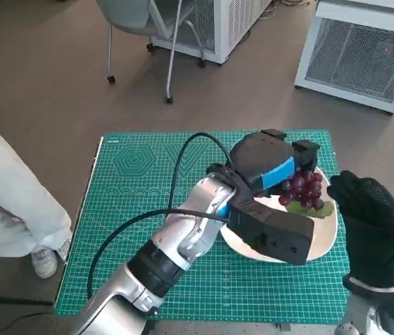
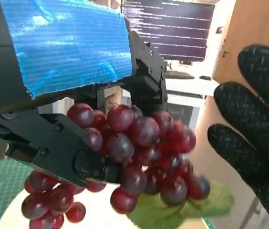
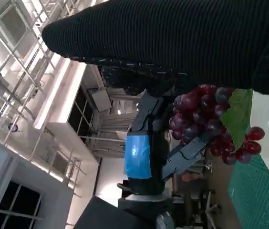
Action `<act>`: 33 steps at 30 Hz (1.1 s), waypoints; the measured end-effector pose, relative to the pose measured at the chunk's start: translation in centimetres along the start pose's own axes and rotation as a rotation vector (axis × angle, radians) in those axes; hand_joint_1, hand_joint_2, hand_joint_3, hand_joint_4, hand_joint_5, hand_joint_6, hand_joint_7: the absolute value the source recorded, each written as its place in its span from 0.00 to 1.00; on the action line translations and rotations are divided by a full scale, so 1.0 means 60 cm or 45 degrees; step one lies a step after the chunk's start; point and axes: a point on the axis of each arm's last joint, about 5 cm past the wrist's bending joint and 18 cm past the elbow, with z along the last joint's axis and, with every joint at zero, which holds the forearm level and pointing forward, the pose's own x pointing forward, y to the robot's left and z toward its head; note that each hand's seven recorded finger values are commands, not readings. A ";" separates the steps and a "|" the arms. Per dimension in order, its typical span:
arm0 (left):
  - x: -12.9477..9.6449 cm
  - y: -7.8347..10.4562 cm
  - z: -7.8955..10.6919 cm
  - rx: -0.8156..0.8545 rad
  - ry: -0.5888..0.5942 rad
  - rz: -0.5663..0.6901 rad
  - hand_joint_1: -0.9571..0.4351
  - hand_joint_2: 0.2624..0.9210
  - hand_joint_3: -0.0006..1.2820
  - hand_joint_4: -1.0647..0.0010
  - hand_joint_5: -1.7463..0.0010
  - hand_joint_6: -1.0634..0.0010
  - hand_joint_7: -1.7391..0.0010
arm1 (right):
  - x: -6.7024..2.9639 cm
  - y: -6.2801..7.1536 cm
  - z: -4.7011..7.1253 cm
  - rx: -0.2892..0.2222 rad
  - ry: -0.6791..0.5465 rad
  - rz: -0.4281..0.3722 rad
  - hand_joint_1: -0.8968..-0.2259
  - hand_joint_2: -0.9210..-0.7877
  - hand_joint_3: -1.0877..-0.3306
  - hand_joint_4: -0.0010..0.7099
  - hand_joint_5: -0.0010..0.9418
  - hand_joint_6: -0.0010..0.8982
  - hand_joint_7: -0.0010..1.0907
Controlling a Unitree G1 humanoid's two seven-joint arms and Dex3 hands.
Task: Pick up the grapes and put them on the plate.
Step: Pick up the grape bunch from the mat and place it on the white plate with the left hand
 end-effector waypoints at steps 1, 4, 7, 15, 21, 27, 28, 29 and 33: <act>0.000 -0.002 -0.001 -0.005 0.004 -0.008 0.69 0.91 0.30 0.64 0.17 0.63 0.19 | 0.000 0.000 0.000 0.000 0.000 -0.001 0.76 0.00 0.80 0.86 0.24 0.42 0.62; 0.001 -0.009 -0.005 -0.013 0.021 -0.035 0.65 0.91 0.19 0.62 0.51 0.60 0.53 | 0.000 0.000 0.000 0.001 0.001 -0.002 0.76 0.00 0.80 0.86 0.24 0.42 0.62; 0.001 -0.014 -0.008 -0.012 0.047 -0.064 0.58 0.89 0.08 0.66 0.83 0.57 0.83 | 0.000 0.000 0.000 0.002 0.001 -0.003 0.76 0.00 0.80 0.86 0.23 0.42 0.62; 0.002 -0.021 -0.009 -0.016 0.110 -0.110 0.45 0.86 0.01 0.78 0.99 0.62 0.99 | 0.000 0.000 0.000 0.004 0.001 -0.003 0.76 0.00 0.81 0.87 0.23 0.42 0.61; 0.003 -0.021 -0.010 -0.027 0.124 -0.120 0.46 0.84 0.00 0.77 0.99 0.63 1.00 | 0.000 0.000 -0.001 0.004 0.001 -0.003 0.76 0.00 0.80 0.87 0.22 0.42 0.61; 0.001 -0.018 -0.013 -0.051 0.131 -0.114 0.49 0.83 0.00 0.75 0.99 0.61 0.99 | 0.000 0.000 -0.001 0.005 0.002 -0.003 0.77 0.00 0.80 0.87 0.21 0.42 0.61; 0.001 -0.016 -0.013 -0.057 0.127 -0.108 0.48 0.83 0.00 0.75 0.99 0.61 0.99 | 0.000 0.000 -0.001 0.006 0.002 -0.003 0.77 0.00 0.80 0.87 0.21 0.42 0.61; 0.000 -0.014 -0.014 -0.064 0.121 -0.100 0.48 0.83 0.00 0.75 0.99 0.61 0.99 | 0.000 0.000 -0.001 0.006 0.003 -0.003 0.77 0.00 0.80 0.88 0.21 0.42 0.61; -0.004 -0.005 -0.015 -0.102 0.083 -0.055 0.44 0.86 0.01 0.75 1.00 0.60 0.99 | 0.000 0.000 -0.001 0.008 0.004 -0.001 0.77 0.00 0.80 0.88 0.21 0.42 0.61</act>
